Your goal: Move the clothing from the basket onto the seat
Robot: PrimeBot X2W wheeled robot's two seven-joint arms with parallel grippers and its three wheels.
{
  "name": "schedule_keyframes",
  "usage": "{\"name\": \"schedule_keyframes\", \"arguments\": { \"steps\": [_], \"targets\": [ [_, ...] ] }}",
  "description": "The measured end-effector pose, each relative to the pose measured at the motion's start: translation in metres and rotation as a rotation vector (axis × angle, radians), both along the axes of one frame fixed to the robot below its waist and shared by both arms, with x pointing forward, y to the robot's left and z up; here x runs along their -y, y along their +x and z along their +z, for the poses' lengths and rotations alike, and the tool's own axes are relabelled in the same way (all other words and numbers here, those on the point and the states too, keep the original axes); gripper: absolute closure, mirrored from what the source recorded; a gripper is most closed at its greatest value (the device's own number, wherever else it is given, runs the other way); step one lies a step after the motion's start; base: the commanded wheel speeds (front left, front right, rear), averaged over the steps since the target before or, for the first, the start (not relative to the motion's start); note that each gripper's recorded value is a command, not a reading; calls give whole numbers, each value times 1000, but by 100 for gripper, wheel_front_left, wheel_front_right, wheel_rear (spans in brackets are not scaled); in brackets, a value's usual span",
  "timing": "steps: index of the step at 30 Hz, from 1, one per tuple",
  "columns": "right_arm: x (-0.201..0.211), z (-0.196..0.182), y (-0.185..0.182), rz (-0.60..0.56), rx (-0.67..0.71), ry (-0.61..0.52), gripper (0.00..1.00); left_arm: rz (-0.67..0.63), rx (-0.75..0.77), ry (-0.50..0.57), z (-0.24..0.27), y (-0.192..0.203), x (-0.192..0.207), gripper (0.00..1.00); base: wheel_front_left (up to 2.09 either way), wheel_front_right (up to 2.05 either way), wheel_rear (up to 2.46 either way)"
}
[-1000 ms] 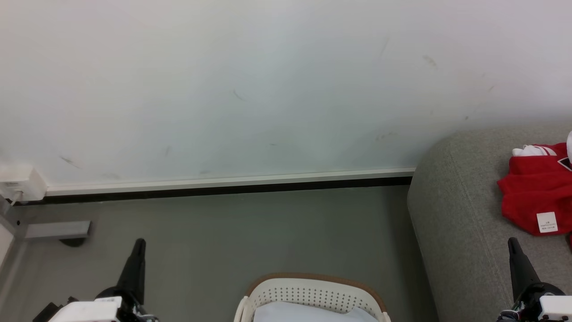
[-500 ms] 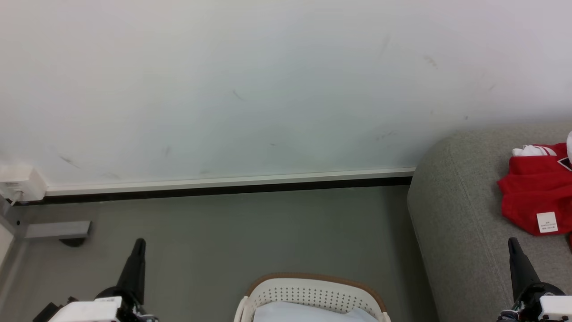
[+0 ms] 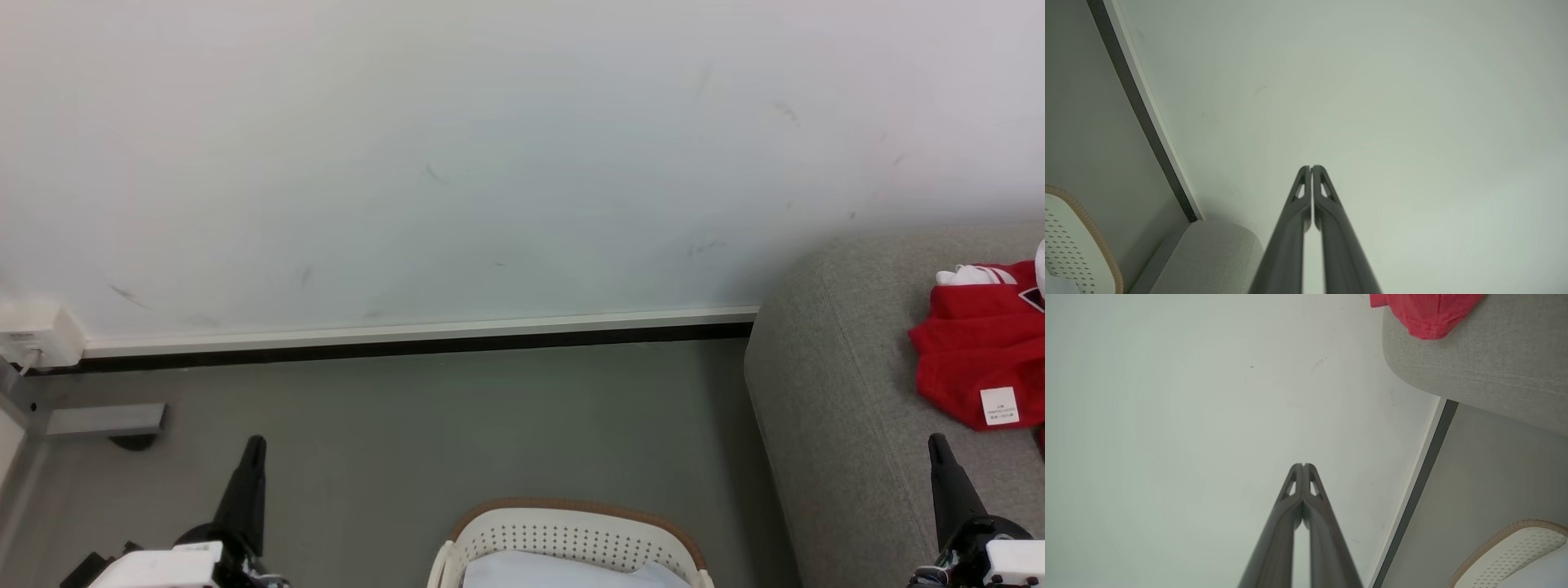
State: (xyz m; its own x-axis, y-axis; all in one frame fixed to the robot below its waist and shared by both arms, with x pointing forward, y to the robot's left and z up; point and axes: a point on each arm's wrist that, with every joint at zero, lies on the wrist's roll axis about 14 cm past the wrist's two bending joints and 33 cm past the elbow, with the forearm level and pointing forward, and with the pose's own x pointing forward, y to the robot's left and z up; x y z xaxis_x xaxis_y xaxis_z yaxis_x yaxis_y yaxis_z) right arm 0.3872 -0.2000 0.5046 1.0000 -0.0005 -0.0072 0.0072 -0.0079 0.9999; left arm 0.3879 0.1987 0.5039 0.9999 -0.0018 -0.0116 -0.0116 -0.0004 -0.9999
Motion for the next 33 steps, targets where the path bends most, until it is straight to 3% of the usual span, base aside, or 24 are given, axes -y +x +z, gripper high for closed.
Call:
{"name": "schedule_keyframes", "arguments": {
  "steps": [33],
  "targets": [
    [0, 0, 0, 0, 0, 0, 100, 0, 0, 0, 0, 0, 0, 100, 0, 0, 0]
  ]
}}
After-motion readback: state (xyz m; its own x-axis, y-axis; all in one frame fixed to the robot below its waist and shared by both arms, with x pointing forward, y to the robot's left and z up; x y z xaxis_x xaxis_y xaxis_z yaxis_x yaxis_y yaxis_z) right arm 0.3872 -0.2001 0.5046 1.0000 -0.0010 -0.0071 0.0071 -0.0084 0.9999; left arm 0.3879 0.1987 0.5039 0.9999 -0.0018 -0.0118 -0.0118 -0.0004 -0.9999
